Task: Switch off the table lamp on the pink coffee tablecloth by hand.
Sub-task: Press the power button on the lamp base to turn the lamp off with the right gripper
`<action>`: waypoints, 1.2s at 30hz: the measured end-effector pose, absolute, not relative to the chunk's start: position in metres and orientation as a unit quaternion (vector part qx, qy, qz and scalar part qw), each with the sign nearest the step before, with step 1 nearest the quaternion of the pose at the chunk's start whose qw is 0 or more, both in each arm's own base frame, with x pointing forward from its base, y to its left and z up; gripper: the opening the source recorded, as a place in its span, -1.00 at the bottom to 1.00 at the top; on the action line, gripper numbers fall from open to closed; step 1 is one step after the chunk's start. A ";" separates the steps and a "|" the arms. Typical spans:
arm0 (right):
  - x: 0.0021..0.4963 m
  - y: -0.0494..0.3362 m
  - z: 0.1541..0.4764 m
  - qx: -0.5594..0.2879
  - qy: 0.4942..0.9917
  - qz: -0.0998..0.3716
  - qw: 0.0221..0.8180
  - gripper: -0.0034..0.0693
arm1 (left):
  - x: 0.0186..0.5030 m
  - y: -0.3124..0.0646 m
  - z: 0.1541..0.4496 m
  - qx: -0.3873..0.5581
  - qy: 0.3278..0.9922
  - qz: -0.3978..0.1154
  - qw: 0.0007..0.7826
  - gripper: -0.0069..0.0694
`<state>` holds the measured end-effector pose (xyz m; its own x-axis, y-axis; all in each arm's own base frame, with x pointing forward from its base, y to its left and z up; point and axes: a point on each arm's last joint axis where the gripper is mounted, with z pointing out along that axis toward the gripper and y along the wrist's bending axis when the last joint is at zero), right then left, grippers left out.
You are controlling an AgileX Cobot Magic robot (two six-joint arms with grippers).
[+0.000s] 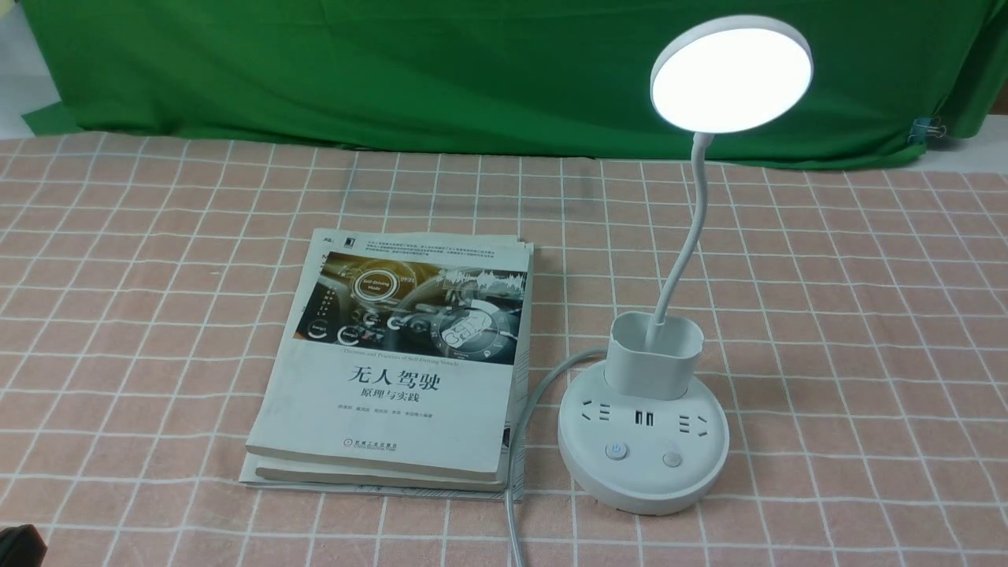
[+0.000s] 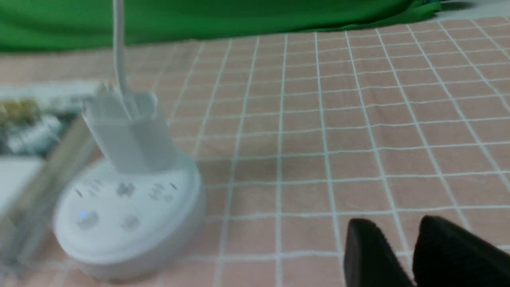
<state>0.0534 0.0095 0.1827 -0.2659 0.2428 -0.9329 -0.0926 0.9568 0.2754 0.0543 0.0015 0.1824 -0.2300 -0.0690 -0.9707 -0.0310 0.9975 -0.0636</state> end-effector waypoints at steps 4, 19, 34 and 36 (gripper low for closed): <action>0.055 0.010 0.194 0.147 0.731 0.237 0.623 -0.25 | 0.054 0.001 0.182 -0.032 0.784 -0.015 0.620 -0.80; 0.054 0.017 0.257 0.087 0.791 0.226 0.561 -0.77 | 0.054 0.002 0.182 -0.031 0.784 -0.013 0.620 -0.80; 0.140 0.058 0.297 -0.085 0.980 0.085 0.160 -0.79 | 0.054 0.002 0.182 -0.030 0.784 -0.013 0.620 -0.80; 0.163 0.078 0.286 -0.117 0.984 0.075 0.113 -0.79 | 0.054 0.002 0.182 -0.030 0.784 -0.013 0.620 -0.80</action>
